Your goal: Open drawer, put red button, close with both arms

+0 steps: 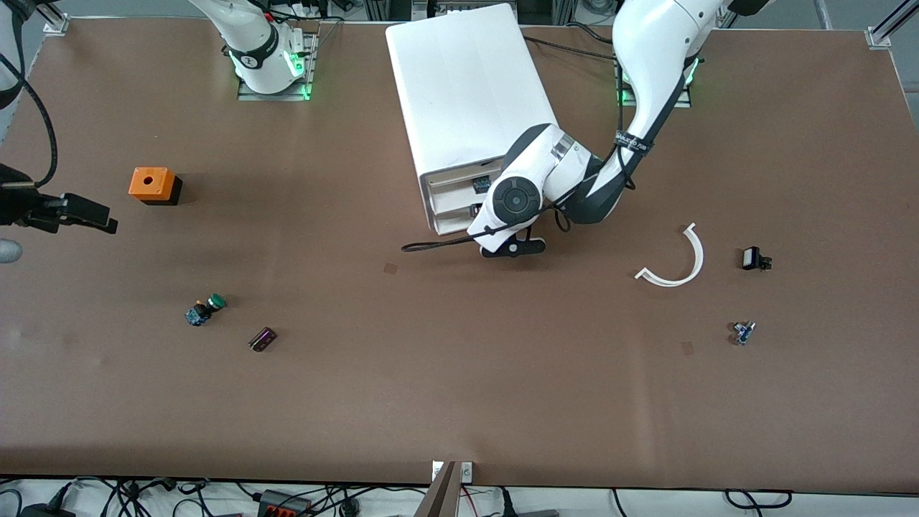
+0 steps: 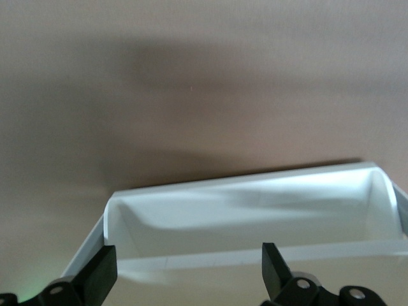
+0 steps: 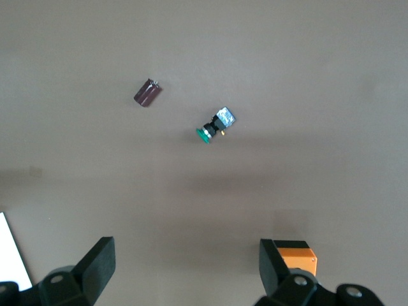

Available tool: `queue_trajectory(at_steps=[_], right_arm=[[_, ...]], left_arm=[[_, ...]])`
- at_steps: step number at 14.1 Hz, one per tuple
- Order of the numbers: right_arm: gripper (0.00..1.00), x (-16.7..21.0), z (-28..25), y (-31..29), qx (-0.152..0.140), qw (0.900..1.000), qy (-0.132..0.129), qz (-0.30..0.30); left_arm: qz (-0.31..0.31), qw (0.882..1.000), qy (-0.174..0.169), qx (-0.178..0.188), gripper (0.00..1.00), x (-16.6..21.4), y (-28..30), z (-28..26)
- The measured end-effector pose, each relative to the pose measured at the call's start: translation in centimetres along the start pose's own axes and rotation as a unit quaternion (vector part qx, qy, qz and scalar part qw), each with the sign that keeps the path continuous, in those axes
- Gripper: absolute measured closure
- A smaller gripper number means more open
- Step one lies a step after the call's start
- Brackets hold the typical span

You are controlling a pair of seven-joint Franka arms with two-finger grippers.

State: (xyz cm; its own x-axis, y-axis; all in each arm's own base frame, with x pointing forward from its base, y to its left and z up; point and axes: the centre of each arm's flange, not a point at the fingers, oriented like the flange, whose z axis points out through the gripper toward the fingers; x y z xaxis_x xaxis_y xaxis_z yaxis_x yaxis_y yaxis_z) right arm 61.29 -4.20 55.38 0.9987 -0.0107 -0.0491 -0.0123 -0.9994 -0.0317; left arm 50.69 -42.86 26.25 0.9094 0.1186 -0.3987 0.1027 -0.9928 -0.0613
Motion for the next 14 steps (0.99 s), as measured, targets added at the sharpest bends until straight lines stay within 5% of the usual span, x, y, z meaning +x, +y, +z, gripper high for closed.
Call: queue_trajectory(at_steps=[14], right_arm=[[0.00,-5.3,1.0,-0.4,-0.011,1.000,0.008,-0.006]], left_arm=[[0.013,1.000,-0.002,0.021,0.00,-0.9,0.4,0.0]])
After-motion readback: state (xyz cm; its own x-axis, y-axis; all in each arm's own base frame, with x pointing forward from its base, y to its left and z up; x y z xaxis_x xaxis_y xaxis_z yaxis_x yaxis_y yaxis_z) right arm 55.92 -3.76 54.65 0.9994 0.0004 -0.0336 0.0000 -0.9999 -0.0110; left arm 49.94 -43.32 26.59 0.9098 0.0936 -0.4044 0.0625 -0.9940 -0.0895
